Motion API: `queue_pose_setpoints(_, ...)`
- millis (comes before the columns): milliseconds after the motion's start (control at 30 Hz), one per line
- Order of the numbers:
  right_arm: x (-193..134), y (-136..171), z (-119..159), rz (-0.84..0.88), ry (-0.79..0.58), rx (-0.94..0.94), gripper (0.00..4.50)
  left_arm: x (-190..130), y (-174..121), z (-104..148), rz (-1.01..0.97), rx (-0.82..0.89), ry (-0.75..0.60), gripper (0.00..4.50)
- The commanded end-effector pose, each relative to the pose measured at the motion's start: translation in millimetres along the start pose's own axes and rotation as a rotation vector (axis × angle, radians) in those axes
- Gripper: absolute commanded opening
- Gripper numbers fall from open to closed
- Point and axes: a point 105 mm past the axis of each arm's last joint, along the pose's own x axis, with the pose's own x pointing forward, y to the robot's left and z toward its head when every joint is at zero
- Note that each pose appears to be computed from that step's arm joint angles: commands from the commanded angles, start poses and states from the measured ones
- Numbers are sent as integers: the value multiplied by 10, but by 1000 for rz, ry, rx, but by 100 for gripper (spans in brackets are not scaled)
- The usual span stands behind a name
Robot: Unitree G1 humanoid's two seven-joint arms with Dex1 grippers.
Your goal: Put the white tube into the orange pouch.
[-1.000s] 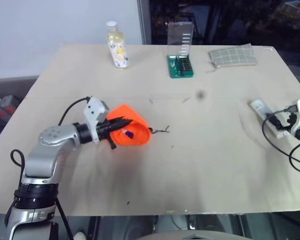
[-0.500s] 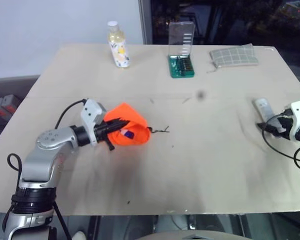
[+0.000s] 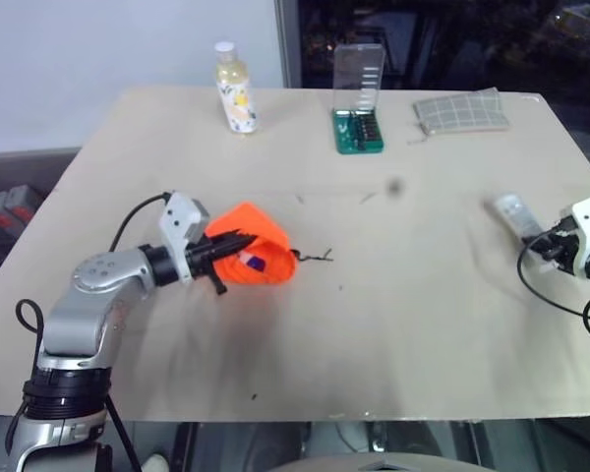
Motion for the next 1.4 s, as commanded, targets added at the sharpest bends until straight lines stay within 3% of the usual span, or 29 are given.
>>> queue_pose_setpoints(33, -117, 553, 402, 297, -123, -13, 48, -9, 11, 102, -10, 15, -35, 0)
queue_pose_setpoints(200, -326, 1476, 468, 674, -68, -60, 48, 9, 7, 118, -22, -3, -47, 0)
queue_pose_setpoints(333, -381, 2122, 487, 876, -22, -136, 48, 70, -69, 112, -52, -24, -57, 0)
queue_pose_setpoints(600, -159, 2749, 638, 941, -21, -180, 48, 161, -205, 144, -98, -38, -72, 0)
queue_pose_setpoints(833, 59, 3115, 701, 954, -12, -186, 48, 272, -308, 215, -129, -45, -95, 0)
queue_pose_setpoints(1000, 224, 3217, 775, 915, -13, -224, 48, 298, -398, 250, -151, -58, -112, 0)
queue_pose_setpoints(1267, 505, 3008, 831, 720, 19, -159, 48, 301, -536, 239, -188, -79, -109, 0)
queue_pose_setpoints(1400, 535, 3038, 1017, 689, -22, -54, 48, 317, -610, 199, -210, -89, -97, 0)
